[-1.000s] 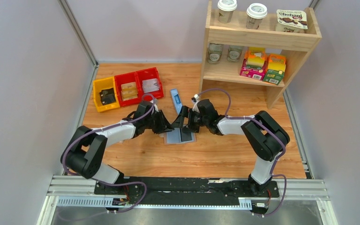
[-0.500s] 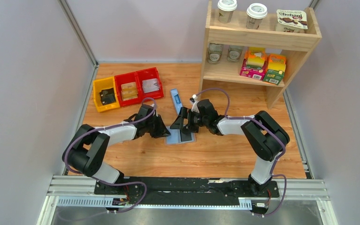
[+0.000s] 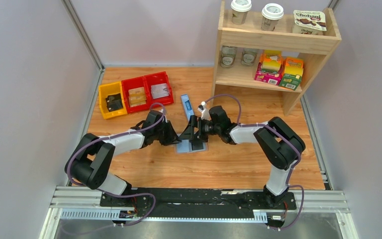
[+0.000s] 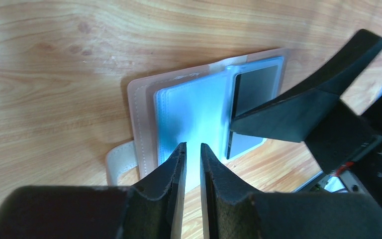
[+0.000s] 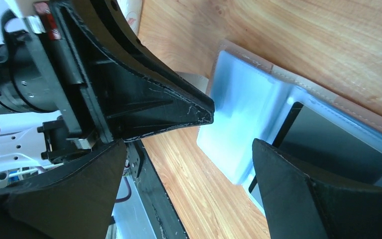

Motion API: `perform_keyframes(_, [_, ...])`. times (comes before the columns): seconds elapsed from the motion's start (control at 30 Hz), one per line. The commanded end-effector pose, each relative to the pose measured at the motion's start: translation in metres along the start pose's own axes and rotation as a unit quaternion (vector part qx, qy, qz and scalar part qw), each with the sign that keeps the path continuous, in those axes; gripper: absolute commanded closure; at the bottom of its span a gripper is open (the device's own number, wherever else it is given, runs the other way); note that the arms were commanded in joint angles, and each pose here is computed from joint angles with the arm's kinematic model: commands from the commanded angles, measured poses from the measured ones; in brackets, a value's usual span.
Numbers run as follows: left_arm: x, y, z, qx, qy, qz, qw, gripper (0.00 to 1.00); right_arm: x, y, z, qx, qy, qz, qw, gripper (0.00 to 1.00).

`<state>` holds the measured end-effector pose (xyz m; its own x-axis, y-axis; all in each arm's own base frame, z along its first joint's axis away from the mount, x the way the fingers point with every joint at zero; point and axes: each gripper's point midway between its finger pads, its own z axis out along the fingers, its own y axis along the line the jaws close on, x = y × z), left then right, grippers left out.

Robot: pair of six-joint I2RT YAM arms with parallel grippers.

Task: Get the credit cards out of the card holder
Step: Remove the credit card from the card holder.

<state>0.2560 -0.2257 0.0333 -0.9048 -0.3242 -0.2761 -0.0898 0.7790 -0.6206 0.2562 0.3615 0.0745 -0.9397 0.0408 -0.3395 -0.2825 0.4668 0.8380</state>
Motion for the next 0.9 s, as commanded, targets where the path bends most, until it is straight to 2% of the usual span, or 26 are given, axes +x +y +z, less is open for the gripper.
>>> perform_keyframes(0.0, [-0.021, -0.039, -0.009, 0.062, -0.031, 0.006, 0.998, 0.76, 0.002, 0.011, 0.009, -0.044, 0.019, -0.003, 0.999, 0.0])
perform_keyframes(0.2, [-0.026, -0.051, -0.006, 0.081, -0.03, -0.005, 0.996, 0.76, 0.005, -0.005, 0.01, -0.026, 0.029, 0.023, 0.999, 0.0])
perform_keyframes(0.57, [-0.028, -0.067, 0.024, 0.113, 0.002, -0.039, 0.993, 0.78, 0.0, 0.0, 0.004, -0.035, 0.028, 0.01, 0.999, 0.0])
perform_keyframes(0.73, [-0.019, -0.052, 0.031, 0.096, 0.011, -0.051, 0.994, 0.77, -0.013, 0.0, -0.014, -0.022, -0.011, -0.002, 1.0, 0.0])
perform_keyframes(0.87, [-0.008, -0.039, 0.035, 0.084, 0.021, -0.056, 0.995, 0.77, -0.024, -0.01, -0.028, 0.033, -0.041, -0.025, 0.998, 0.0])
